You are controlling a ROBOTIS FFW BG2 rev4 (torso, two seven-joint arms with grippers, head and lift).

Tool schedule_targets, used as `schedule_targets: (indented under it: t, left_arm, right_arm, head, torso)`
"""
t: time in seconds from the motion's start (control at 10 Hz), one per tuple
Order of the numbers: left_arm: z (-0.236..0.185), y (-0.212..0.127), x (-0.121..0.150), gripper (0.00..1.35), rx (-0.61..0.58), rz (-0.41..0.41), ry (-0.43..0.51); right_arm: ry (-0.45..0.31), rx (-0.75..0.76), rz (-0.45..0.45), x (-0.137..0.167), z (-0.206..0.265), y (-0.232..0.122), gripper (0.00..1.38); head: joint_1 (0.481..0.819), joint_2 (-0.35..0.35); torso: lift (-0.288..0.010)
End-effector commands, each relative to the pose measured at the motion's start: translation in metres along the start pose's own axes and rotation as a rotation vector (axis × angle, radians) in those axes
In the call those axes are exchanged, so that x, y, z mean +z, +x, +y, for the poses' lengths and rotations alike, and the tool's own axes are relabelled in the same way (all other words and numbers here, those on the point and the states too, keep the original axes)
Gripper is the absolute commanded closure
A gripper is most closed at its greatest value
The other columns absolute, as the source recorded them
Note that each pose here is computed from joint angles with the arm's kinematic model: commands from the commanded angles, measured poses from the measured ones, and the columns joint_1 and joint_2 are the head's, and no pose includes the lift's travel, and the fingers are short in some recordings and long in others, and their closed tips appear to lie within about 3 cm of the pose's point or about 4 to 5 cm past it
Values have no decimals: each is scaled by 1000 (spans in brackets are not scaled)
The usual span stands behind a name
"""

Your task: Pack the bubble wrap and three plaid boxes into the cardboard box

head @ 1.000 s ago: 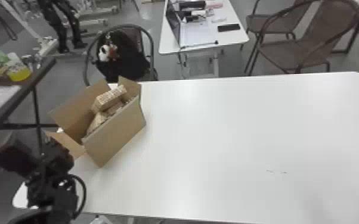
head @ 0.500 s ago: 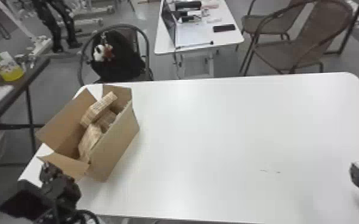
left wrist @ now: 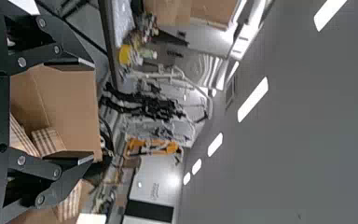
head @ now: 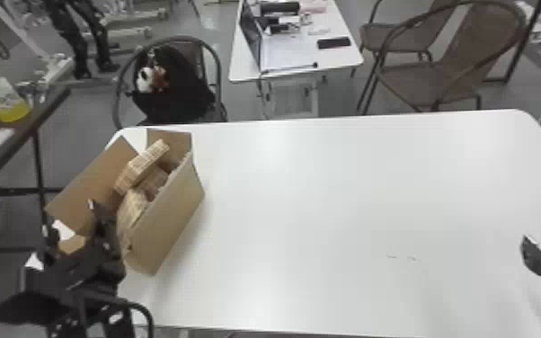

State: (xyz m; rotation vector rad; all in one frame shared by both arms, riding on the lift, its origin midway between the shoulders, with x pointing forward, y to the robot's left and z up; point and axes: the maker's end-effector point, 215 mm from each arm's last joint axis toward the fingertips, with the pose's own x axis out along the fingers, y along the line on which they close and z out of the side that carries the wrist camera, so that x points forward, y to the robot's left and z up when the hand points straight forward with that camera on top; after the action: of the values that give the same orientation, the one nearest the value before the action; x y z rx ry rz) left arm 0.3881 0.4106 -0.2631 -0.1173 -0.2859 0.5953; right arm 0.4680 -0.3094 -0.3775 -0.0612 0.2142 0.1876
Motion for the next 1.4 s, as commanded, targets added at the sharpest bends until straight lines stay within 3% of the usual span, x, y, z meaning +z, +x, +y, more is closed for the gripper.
schedule_targets:
  t: [0.0,0.1,0.2,0.5,0.8,1.3]
  left_arm:
    - [-47,-1,28,79,-143,-64,-4]
    - [-90,-13,14,94,-299,-11,-15]
    - [-111,-34,-17,94,-389,92,22]
    - [-107,-117,-87,98,-468,303,139]
    - [-79,-155,-103,98,-474,345,210]
    - [-77,-158,-104,98,-458,350,200]
  right_arm:
    - [-35,8,-31,25,6,0,251]
    - [-35,37,-52,36,20,0,251]
    - [-67,63,-53,43,36,-3,251]
    - [-37,104,-21,15,69,-21,251]
    - [-39,66,28,-10,66,-55,251]
    - [-30,62,12,-9,66,-52,251]
  head:
    - [695,136]
    - [695,96]
    - [695,73]
    - [695,31]
    - [695,6]
    - [695,2]
  torso:
    - [-132]
    - [-132]
    - [-132]
    - [-132]
    - [-132]
    - [-132]
